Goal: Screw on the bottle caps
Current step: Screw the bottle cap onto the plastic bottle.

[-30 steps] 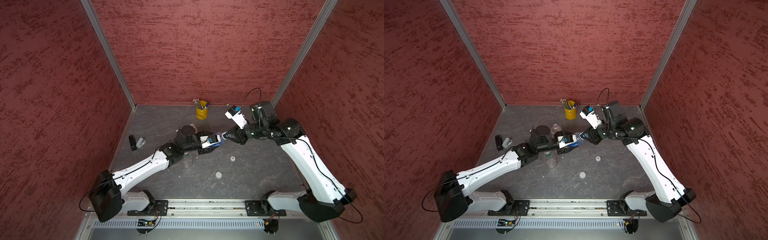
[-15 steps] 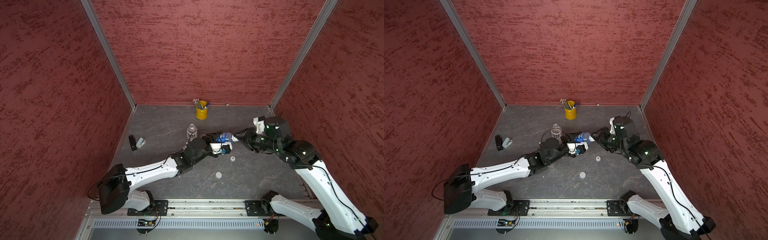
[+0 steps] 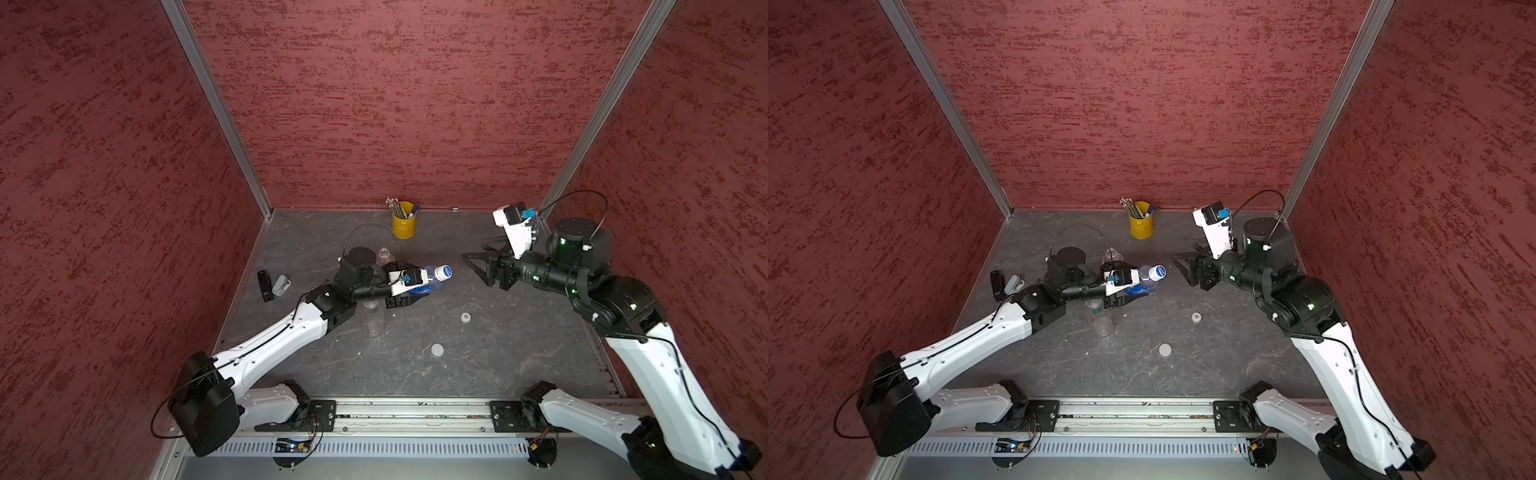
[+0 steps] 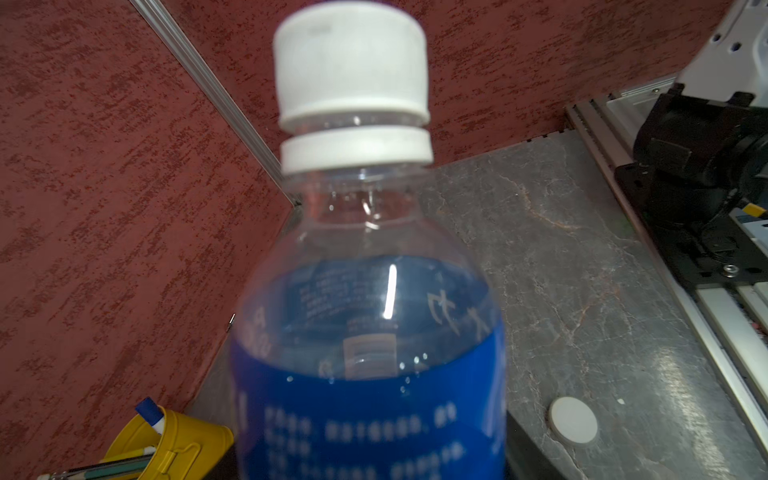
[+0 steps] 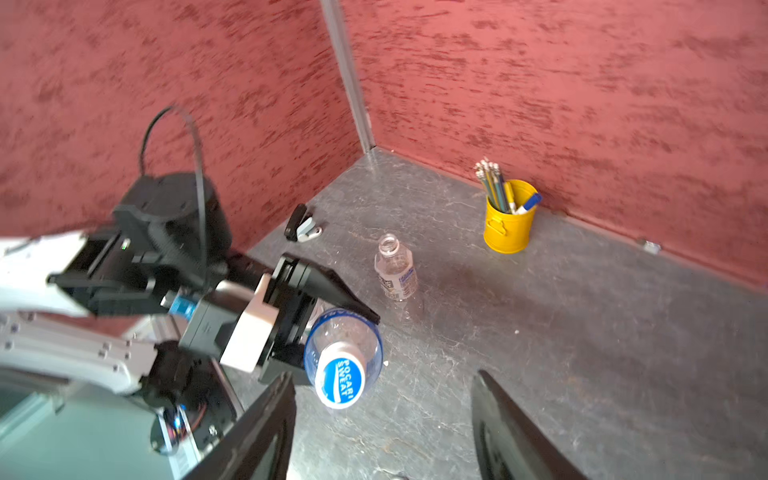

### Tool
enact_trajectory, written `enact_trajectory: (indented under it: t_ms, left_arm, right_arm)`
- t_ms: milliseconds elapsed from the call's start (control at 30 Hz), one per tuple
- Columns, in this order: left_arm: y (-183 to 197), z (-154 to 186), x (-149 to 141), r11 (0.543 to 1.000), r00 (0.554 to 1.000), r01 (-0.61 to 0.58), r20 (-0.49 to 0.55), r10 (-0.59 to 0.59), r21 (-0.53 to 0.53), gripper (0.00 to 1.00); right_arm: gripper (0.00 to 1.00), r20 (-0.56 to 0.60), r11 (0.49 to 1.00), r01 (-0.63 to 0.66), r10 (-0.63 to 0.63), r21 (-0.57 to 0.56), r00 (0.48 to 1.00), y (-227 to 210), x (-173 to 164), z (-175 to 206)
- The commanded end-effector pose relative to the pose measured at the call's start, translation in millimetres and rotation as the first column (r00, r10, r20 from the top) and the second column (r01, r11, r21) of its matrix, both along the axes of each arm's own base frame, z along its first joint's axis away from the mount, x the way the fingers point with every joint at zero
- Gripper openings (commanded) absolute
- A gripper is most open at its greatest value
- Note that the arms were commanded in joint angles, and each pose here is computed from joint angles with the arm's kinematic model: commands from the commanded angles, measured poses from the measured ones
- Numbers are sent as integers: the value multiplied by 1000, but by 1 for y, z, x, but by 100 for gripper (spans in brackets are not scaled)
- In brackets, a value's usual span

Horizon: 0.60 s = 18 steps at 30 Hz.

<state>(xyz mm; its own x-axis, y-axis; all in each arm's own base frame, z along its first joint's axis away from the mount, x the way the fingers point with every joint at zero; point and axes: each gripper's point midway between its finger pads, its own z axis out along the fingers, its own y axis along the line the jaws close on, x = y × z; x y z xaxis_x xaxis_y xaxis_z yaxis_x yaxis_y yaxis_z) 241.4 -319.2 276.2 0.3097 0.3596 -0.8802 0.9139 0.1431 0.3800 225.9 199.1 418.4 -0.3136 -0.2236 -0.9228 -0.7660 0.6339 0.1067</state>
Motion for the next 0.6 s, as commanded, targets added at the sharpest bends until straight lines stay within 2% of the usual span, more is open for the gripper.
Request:
enact_trajectory:
  t_ms: [0, 133, 333, 567]
  left_arm:
    - [1, 6, -22, 992, 987, 123, -102, -124, -18, 56]
    - [1, 6, -22, 990, 983, 140, -116, -140, -10, 56]
    - [-4, 6, -22, 987, 979, 157, -131, -158, -18, 56]
    - [-9, 12, -23, 984, 976, 178, -122, -180, -26, 56]
  right_arm:
    - [67, 124, 921, -312, 346, -233, 930, 15, -27, -27]
    - [69, 209, 864, -377, 458, -333, 864, 20, -29, -28]
    - [55, 239, 794, -506, 592, -338, 770, 34, -40, -21]
    - [53, 140, 736, -565, 647, -373, 750, 36, -40, -36]
